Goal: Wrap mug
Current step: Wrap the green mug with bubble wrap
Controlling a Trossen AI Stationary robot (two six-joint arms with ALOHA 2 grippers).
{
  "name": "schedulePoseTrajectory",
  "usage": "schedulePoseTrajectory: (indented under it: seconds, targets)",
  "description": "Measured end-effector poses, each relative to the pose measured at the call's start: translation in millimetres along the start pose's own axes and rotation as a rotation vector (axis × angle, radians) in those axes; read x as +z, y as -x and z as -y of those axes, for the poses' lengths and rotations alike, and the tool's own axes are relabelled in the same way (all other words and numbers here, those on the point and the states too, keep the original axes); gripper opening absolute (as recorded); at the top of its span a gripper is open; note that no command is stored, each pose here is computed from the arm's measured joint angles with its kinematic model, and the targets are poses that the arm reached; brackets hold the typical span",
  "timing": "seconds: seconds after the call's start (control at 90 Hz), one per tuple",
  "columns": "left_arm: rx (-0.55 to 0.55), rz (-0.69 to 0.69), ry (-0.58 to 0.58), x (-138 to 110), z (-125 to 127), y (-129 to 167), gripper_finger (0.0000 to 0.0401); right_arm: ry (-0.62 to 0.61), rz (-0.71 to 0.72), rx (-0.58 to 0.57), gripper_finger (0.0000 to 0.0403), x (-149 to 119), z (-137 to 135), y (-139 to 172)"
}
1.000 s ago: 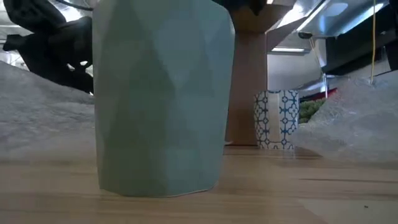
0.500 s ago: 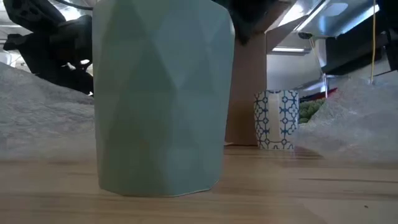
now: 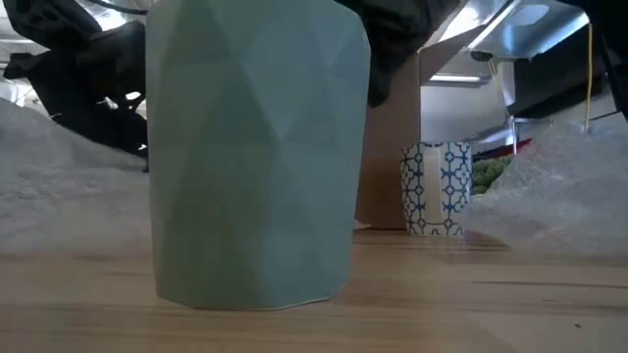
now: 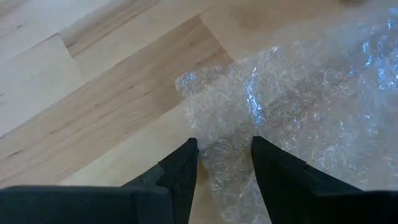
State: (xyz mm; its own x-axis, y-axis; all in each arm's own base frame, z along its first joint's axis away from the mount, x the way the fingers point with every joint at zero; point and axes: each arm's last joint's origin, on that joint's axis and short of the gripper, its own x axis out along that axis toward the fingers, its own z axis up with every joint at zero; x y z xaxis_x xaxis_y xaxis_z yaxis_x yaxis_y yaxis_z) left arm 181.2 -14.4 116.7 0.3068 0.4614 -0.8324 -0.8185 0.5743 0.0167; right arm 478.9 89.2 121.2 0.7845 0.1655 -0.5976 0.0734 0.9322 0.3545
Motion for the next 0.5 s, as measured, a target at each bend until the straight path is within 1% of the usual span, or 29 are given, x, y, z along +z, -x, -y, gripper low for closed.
schedulePoseTrajectory:
  seconds: [0.056, 0.122, 0.2, 0.244, 0.278, 0.344, 0.5]
  targets:
    - [0.001, 0.000, -0.001, 0, 0, 0, 0.0136, 0.001, 0.005, 0.002, 0.0168, 0, 0, 0]
    - [0.003, 0.001, -0.003, 0, 0, 0, 0.0136, 0.002, 0.003, 0.011, 0.0119, 1, -1, 0]
    - [0.011, -0.004, -0.008, 0, -1, 0, 0.0136, 0.003, -0.023, 0.067, 0.0047, 0, -3, 1]
    - [0.020, -0.008, -0.010, -1, -2, 0, 0.0136, 0.009, -0.032, 0.108, 0.0020, 2, -5, 2]
    - [0.032, -0.013, -0.014, -1, -3, 1, 0.0136, 0.012, -0.040, 0.137, 0.0013, 2, -6, 3]
    - [0.059, -0.027, -0.017, -3, -6, 1, 0.0136, 0.005, -0.058, 0.178, 0.0015, 2, -10, 4]
    - [0.116, -0.052, -0.007, -6, -12, 2, 0.0136, 0.024, -0.076, 0.191, 0.0003, -2, -19, 7]
